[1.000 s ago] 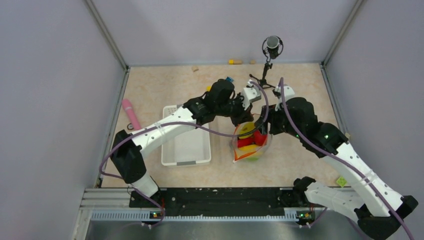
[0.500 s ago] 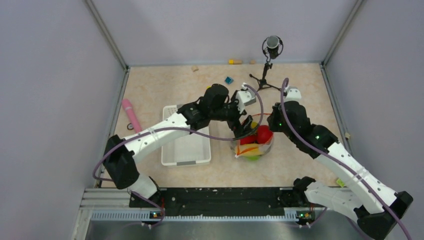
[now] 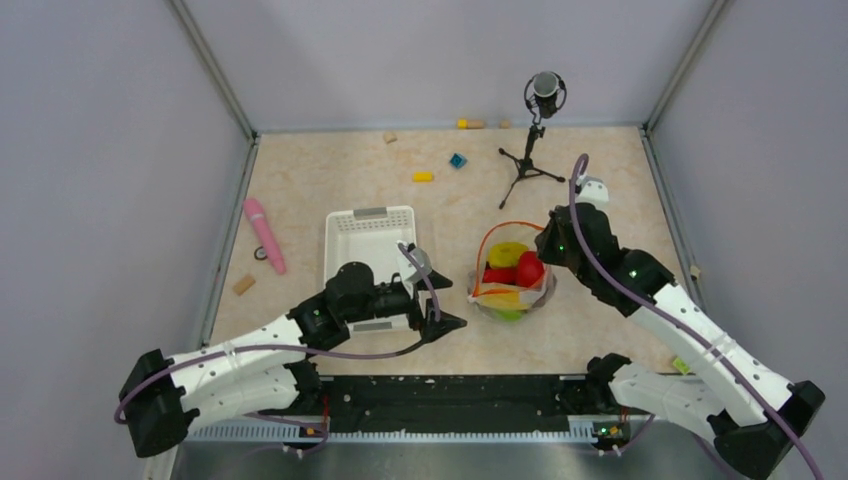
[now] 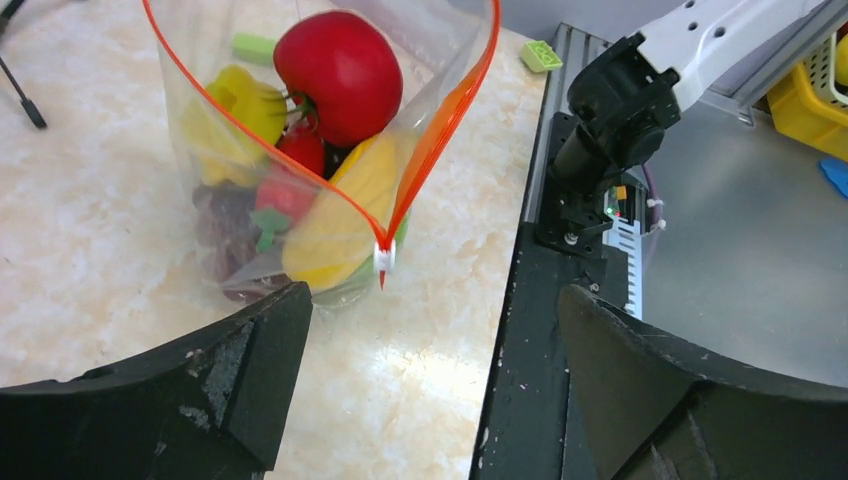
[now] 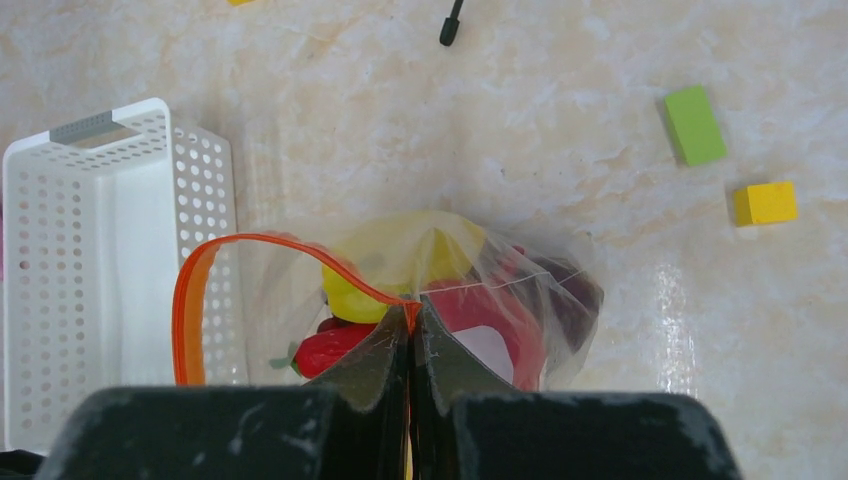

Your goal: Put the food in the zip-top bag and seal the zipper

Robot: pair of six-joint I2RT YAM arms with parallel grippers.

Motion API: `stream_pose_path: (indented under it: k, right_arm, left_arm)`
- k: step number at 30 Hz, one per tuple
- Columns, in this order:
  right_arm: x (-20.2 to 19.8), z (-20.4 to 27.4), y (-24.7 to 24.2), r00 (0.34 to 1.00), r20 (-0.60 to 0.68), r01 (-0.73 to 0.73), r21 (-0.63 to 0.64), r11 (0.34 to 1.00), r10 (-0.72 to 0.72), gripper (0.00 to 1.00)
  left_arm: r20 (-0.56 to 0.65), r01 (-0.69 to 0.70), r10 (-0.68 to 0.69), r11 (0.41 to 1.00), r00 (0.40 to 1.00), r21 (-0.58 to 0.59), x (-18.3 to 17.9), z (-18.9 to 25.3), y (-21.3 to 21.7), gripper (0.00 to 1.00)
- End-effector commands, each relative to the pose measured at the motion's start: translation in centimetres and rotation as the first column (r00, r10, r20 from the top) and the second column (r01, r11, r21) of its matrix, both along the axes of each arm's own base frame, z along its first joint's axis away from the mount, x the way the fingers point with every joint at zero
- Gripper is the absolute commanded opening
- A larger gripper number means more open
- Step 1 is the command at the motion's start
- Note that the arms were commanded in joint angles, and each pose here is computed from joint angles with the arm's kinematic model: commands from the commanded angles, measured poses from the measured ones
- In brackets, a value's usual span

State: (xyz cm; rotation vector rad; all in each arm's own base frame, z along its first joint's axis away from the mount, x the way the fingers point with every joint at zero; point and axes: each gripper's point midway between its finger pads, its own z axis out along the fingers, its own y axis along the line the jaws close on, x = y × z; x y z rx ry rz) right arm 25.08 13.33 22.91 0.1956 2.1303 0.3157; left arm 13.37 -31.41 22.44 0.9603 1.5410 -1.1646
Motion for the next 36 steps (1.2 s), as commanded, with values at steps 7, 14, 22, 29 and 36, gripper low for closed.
stream_pose_path:
  k: [7, 14, 22, 29, 36]
  right_arm:
    - [-0.1, 0.6, 0.4, 1.0, 0.004, 0.006, 0.06, 0.998, -0.006, 0.0]
    - [-0.5, 0.9, 0.1, 1.0, 0.012, 0.001, 0.068, 0.998, -0.001, 0.0]
    - [-0.7, 1.6, -0.8, 0.999, 0.035, 0.019, 0.041, 0.999, -0.021, 0.0]
    - [-0.7, 1.8, -1.3, 0.999, 0.046, 0.024, 0.027, 0.999, -0.025, 0.0]
    - [-0.5, 1.7, -2.3, 0.998, 0.048, 0.039, -0.045, 0.998, -0.037, 0.0]
  left_arm:
    - [-0.035, -0.015, 0.013, 0.998, 0.999, -0.057, 1.1, 0.1, -3.3, 0.94]
    - [-0.021, -0.058, 0.058, 0.998, 0.998, -0.011, 3.0, -0.7, -4.9, 0.82]
    - [0.022, -0.052, 0.051, 0.997, 0.998, 0.054, 3.9, -0.9, -5.7, 0.48]
    - [0.023, -0.051, 0.049, 0.995, 0.999, 0.088, 4.0, -1.4, -5.7, 0.13]
    - [0.116, -0.064, 0.044, 0.984, 0.992, 0.166, 4.7, -0.3, -5.0, 0.0]
